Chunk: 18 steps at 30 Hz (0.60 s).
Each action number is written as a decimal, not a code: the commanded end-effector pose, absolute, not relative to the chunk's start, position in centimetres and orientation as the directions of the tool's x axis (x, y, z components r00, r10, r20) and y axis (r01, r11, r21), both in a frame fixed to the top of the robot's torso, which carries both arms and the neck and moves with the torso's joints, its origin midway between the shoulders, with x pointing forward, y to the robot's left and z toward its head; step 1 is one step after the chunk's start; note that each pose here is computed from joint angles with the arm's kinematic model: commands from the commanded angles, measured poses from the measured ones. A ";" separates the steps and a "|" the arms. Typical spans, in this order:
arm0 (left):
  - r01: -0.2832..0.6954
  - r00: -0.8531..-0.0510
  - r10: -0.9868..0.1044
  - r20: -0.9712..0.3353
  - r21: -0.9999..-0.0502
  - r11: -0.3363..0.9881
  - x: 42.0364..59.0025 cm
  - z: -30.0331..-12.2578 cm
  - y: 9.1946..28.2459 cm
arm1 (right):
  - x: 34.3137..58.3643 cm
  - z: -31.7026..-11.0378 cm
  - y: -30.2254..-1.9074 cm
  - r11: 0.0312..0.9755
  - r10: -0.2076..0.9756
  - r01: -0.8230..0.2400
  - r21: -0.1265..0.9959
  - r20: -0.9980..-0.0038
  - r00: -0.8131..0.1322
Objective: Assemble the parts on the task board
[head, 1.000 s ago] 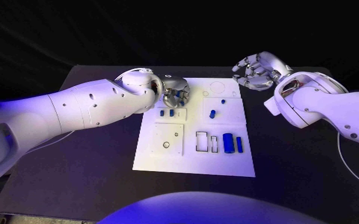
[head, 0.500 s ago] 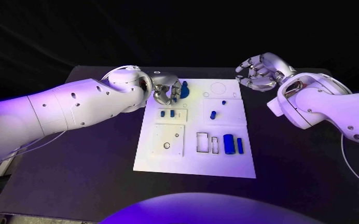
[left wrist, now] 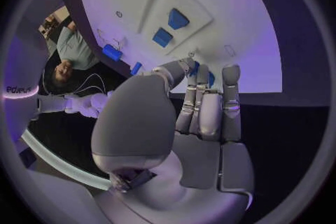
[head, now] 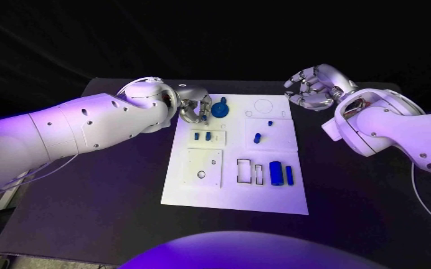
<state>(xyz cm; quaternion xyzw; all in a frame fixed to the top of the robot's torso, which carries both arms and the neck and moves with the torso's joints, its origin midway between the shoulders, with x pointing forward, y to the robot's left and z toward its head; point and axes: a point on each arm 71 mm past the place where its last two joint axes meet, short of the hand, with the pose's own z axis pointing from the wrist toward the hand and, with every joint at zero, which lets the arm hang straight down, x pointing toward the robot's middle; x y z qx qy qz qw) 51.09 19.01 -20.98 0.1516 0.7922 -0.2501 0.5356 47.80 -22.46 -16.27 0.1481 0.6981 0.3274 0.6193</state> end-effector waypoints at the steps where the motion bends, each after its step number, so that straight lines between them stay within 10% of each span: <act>1: 0.509 -0.387 -0.033 -0.922 -0.243 0.826 51.1 -21.0 18.9 | 47.8 -16.3 -22.3 0.744 0.603 -0.209 0.635 -0.772 -0.200; 18: 0.499 -0.419 -0.043 -0.907 -0.269 0.824 51.1 -21.2 19.0 | 47.7 -16.3 -22.1 0.742 0.603 -0.212 0.636 -0.772 -0.203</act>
